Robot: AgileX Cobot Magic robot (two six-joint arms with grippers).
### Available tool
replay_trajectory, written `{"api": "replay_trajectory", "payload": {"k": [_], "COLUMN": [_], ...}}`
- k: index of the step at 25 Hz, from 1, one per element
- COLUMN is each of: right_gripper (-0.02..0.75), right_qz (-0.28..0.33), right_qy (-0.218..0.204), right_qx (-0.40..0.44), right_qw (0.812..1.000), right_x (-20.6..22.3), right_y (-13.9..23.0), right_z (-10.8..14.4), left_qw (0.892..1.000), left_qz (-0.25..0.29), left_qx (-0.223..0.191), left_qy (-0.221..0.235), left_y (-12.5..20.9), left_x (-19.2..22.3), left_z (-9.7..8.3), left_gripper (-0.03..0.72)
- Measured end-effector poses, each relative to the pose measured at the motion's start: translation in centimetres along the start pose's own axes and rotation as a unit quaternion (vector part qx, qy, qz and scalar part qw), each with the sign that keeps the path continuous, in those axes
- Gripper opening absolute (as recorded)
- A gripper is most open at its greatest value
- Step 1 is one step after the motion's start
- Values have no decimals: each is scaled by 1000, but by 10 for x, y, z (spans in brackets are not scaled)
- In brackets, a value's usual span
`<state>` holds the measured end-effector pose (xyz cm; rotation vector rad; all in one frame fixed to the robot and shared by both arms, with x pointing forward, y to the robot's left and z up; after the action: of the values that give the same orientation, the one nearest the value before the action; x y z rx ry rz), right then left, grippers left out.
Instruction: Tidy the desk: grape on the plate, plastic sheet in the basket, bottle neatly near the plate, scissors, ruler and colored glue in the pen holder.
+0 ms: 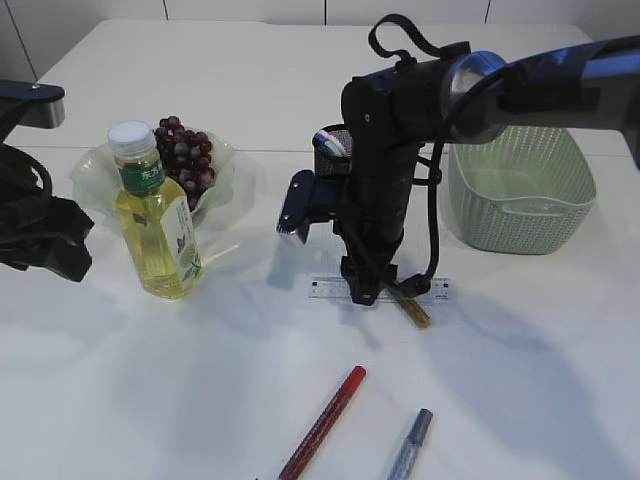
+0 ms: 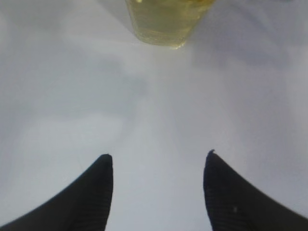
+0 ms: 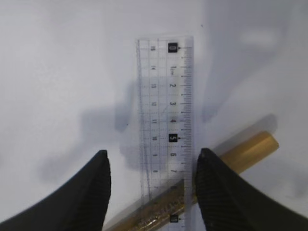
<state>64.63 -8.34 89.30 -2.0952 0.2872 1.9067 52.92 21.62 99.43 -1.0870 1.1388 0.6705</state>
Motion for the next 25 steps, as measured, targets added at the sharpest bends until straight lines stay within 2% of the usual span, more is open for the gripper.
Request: {"api": "replay_trajectory", "payload": {"k": [25], "right_gripper": [449], "right_qz": [9], "right_qy": [-6], "right_qx": [3], "right_qw": [1000], "right_x": [19], "right_y": [1], "right_z": [0], "left_qw": [1000], "left_qz": [-17], "left_qx": [0], "left_qy": [-2], "left_y": [-4], "left_x": [0], "left_z": [0], "left_gripper": [435]}}
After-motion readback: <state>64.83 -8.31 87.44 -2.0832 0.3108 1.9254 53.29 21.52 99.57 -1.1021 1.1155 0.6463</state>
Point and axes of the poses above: a point on each arm's last joint axis where the gripper is mounted, x pointing out along that axis toward the gripper, z along the wrist's bending axis when the last joint is at zero, y = z × x, the point moved 3 cm from there along x, pointing out along that axis toward the gripper, and after that the axes turned 10 degrees about x, right-handed, at the moved point
